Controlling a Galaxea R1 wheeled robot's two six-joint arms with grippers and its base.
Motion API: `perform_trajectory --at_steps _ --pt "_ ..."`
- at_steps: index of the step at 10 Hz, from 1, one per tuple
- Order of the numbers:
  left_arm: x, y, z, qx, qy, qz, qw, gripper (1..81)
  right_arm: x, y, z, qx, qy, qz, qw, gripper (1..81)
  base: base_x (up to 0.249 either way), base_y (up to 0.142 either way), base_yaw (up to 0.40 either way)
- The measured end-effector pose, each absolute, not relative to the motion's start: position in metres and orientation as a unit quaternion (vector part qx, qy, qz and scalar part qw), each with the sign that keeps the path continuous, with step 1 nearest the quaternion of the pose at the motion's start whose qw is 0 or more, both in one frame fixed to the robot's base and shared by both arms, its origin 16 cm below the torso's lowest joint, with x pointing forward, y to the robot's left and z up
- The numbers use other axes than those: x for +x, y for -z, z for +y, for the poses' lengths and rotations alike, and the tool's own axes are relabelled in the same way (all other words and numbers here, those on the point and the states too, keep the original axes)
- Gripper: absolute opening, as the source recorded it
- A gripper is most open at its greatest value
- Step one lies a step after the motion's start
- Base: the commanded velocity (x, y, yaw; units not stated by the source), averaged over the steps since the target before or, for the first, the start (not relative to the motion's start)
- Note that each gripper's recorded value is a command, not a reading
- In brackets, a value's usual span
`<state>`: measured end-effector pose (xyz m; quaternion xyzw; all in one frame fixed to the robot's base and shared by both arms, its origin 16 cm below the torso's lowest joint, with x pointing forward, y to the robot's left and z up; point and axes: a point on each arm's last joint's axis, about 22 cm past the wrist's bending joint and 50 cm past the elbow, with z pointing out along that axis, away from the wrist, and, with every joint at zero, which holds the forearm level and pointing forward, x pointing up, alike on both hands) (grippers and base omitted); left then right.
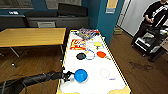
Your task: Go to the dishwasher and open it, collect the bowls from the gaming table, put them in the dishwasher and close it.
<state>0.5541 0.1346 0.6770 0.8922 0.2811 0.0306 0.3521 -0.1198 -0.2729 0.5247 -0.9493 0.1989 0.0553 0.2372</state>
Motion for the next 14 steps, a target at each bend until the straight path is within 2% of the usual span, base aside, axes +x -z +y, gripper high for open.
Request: perform_trajectory --at_steps 5,12,13,14 --pt "0.553 -0.675 0.126 0.894 -0.027 0.277 0.351 81.1 -0.120 -0.525 -0.273 -0.949 -0.056 0.198 0.237 1.0 0.000 0.000 0.000" --pt "0.554 -0.657 0.061 0.900 -0.012 0.261 0.348 81.1 -0.119 -0.522 -0.269 -0.950 -0.056 0.197 0.237 1.0 0.000 0.000 0.000" --pt "0.548 -0.650 0.064 0.907 -0.012 0.251 0.338 1.0 -0.119 -0.521 -0.270 -0.950 -0.056 0.197 0.237 1.0 0.000 0.000 0.000" --pt "0.539 -0.642 0.067 0.916 -0.012 0.236 0.326 1.0 -0.119 -0.521 -0.272 -0.950 -0.056 0.195 0.235 1.0 0.000 0.000 0.000"
